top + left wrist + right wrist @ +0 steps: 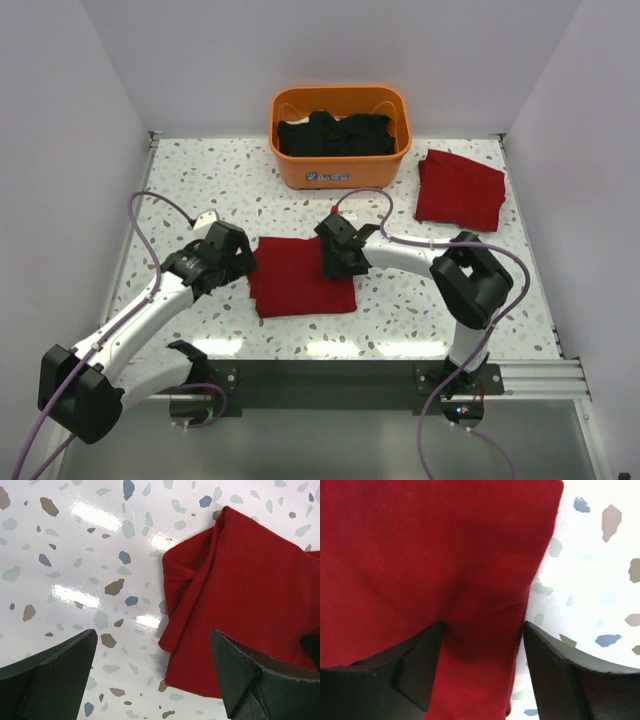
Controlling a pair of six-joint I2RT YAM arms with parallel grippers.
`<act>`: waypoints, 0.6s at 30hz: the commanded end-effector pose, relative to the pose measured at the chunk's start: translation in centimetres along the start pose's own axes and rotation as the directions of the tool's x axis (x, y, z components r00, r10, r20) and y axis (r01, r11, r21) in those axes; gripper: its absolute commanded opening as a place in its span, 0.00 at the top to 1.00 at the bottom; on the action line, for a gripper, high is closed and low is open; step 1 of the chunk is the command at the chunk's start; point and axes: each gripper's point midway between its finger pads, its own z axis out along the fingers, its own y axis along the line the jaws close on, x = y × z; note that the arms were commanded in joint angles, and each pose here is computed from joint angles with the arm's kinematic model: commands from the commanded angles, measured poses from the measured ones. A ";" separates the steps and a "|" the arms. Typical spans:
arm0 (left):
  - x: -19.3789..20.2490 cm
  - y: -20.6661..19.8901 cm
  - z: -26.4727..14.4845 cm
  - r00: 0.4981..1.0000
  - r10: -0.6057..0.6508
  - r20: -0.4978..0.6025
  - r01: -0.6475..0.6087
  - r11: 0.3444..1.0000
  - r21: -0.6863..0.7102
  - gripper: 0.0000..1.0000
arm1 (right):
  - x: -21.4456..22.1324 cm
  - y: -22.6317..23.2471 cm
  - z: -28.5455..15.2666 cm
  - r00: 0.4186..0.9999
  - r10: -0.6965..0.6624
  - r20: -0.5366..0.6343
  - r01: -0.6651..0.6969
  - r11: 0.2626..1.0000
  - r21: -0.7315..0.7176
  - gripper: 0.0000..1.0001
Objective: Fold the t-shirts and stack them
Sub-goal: Neatly place the folded tshirt to the corner
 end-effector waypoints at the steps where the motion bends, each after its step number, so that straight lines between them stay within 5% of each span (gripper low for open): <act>1: -2.1 -0.2 -0.7 0.998 -0.003 0.066 0.004 1.000 -0.007 0.00 | 0.8 -0.2 1.4 1.000 0.008 -0.017 -0.008 1.000 0.022 0.35; 3: -2.3 -0.1 -0.9 0.997 -0.006 0.075 0.006 1.000 -0.007 0.00 | 1.3 -0.3 2.1 1.000 -0.007 -0.015 0.008 1.000 0.017 0.40; 8: -3.7 0.7 -1.7 0.993 0.002 0.115 0.004 0.998 -0.056 0.00 | -0.9 -1.2 2.8 0.993 -0.093 0.079 0.089 0.994 0.056 0.88; 13: -4.9 1.9 -2.6 0.986 0.002 0.166 0.016 0.994 -0.112 0.00 | -7.2 -3.3 -0.6 0.945 -0.189 0.265 0.156 0.978 0.141 1.00; 18: -5.6 2.1 -3.1 0.979 -0.014 0.203 0.037 0.993 -0.110 0.00 | -12.8 -6.6 -3.0 0.889 -0.277 0.363 0.195 0.949 0.248 1.00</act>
